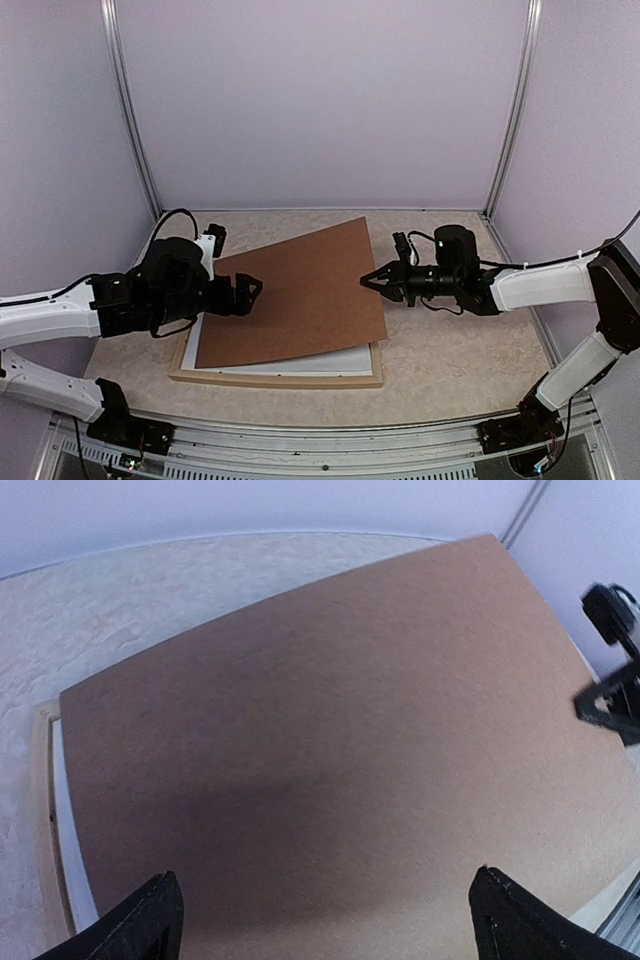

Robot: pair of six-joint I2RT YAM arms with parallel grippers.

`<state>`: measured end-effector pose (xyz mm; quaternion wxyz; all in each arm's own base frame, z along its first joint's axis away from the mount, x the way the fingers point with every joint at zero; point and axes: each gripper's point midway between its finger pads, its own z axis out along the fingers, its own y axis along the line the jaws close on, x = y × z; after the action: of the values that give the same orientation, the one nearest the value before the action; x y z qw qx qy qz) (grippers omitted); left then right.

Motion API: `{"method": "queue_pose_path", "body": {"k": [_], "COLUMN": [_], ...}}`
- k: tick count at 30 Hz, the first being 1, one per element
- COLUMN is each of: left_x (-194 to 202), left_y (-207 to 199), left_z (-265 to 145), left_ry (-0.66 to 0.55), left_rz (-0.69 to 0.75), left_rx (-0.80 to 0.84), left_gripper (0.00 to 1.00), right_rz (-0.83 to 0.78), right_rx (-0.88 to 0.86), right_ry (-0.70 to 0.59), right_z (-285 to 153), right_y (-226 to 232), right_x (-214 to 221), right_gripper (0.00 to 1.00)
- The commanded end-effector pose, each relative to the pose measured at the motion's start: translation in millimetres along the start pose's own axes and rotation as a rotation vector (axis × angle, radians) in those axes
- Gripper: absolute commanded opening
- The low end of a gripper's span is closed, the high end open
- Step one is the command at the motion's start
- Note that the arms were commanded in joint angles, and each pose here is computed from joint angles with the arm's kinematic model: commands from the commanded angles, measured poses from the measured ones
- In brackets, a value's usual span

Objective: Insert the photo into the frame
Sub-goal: Pass from the left arm to the right

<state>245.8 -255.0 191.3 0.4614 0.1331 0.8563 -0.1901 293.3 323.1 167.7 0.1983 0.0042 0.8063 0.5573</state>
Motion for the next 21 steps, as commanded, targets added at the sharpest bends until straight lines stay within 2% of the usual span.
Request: {"method": "queue_pose_path", "body": {"k": [1,5,8,12,21], "left_x": [24,41,50,61,74], "left_y": [41,88,105,127,145], "left_z": [4,14,21,27,40], "left_ry": [0.146,0.232,0.263,0.29,0.301], "left_rz": [-0.201,-0.338,-0.413,-0.449,-0.559], "left_rx": [-0.011,-0.055,-0.031,-0.079,-0.054], "left_gripper": [0.99,0.99,0.99,0.99,0.99], "right_rz": [-0.047,-0.027,-0.025,-0.019,0.008], "right_rx": [-0.102,-0.129,-0.14,-0.165,-0.235], "right_ry": [-0.026,-0.026,-0.026,-0.027,-0.035], "right_z": [-5,-6,-6,-8,-17], "right_y": [16,13,14,17,24], "right_x": [-6,-3,-4,-5,-9], "right_gripper": [0.0,0.0,0.0,0.0,0.0]}}
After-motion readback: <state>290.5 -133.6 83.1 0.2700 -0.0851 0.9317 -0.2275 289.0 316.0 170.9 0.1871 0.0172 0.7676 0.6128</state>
